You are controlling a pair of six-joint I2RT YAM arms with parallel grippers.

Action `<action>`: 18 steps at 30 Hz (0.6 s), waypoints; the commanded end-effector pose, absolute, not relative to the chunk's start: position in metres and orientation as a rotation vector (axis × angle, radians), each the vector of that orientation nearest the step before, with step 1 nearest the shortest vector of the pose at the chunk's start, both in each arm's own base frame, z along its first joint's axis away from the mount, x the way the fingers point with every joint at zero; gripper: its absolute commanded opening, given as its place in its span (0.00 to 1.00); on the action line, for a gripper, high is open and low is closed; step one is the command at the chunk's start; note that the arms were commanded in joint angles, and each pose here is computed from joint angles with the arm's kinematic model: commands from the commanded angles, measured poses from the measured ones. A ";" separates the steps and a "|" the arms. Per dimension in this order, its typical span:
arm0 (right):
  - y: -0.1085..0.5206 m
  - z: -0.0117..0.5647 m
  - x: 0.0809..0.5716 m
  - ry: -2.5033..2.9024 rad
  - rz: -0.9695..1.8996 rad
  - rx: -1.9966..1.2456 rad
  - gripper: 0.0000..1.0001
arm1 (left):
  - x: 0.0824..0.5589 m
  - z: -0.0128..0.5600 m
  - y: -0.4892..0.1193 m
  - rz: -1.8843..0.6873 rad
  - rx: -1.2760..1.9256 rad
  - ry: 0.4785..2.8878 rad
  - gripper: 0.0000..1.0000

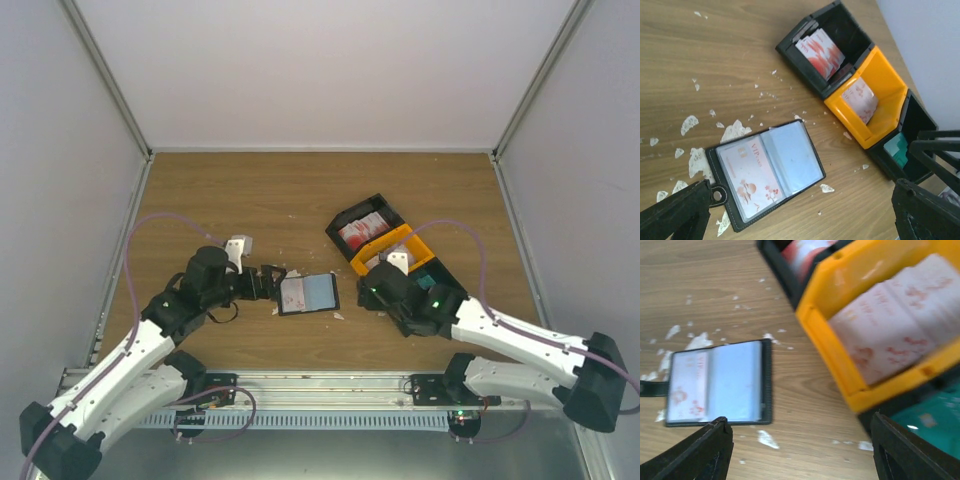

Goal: Put the credit cards into the card holder
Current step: Insert the credit card into the card holder, then move the storage box to the center of the board.

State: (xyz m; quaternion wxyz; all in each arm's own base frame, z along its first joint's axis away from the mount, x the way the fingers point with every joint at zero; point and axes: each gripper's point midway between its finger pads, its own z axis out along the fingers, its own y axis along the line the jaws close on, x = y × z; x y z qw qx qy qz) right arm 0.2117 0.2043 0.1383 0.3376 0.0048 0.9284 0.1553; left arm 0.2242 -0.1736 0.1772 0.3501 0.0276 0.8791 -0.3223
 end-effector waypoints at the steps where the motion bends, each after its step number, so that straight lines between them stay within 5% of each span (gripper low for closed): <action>1: 0.151 0.143 0.215 2.376 0.172 0.109 0.78 | 0.229 0.202 -0.163 -0.755 0.096 2.209 0.99; 18: 0.084 0.139 0.243 2.513 0.022 0.290 0.86 | 0.237 0.226 -0.215 -1.048 0.282 2.036 0.99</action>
